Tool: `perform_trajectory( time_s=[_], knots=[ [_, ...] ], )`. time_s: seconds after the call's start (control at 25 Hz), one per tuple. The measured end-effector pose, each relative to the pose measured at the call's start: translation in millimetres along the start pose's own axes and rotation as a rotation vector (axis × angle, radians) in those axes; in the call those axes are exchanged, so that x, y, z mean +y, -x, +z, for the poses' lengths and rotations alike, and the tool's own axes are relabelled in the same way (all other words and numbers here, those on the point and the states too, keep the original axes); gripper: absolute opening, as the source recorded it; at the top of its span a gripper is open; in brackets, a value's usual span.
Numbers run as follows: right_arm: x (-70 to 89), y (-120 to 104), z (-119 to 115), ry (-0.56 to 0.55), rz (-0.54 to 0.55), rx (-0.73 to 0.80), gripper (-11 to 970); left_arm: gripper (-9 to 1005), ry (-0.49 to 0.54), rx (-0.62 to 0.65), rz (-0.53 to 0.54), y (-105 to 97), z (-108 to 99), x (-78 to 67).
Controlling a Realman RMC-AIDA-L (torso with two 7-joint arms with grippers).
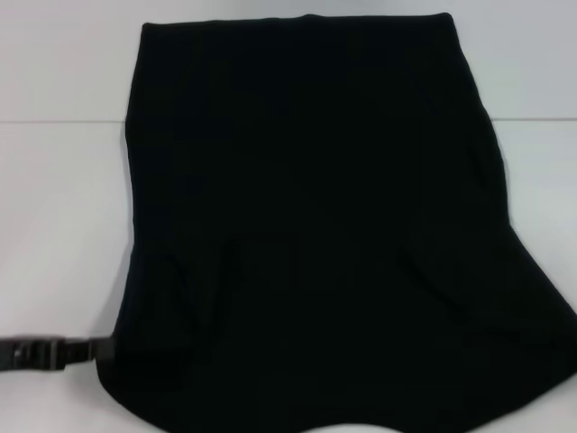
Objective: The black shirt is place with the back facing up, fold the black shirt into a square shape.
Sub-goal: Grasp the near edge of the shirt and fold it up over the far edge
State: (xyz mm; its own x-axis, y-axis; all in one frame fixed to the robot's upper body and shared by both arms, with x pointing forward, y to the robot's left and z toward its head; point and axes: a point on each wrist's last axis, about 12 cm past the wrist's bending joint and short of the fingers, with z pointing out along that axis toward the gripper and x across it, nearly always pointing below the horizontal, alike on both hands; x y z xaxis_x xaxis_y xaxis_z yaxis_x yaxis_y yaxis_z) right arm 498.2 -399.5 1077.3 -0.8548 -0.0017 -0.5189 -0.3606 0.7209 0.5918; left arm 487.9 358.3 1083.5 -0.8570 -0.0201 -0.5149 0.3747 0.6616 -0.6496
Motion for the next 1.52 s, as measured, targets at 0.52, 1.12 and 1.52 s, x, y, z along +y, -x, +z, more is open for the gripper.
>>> perform_trajectory(
  time_s=[0.52, 1.12, 1.52],
  knots=[
    [0.8, -56.0, -41.2, 0.049, -0.002, 0.017, 40, 26, -0.147, 0.038, -0.027, -38.7, -14.1, -13.2],
    [5.7, -14.4, -35.4, 0.069, -0.071, -0.131, 39, 25, -0.182, -0.023, 0.061, 20.3, 1.9, -18.8],
    [14.8, 81.6, 0.3, 0.0, -0.152, -0.301, 40, 25, -0.002, -0.227, 0.156, 137.6, 44.0, -16.8]
  ],
)
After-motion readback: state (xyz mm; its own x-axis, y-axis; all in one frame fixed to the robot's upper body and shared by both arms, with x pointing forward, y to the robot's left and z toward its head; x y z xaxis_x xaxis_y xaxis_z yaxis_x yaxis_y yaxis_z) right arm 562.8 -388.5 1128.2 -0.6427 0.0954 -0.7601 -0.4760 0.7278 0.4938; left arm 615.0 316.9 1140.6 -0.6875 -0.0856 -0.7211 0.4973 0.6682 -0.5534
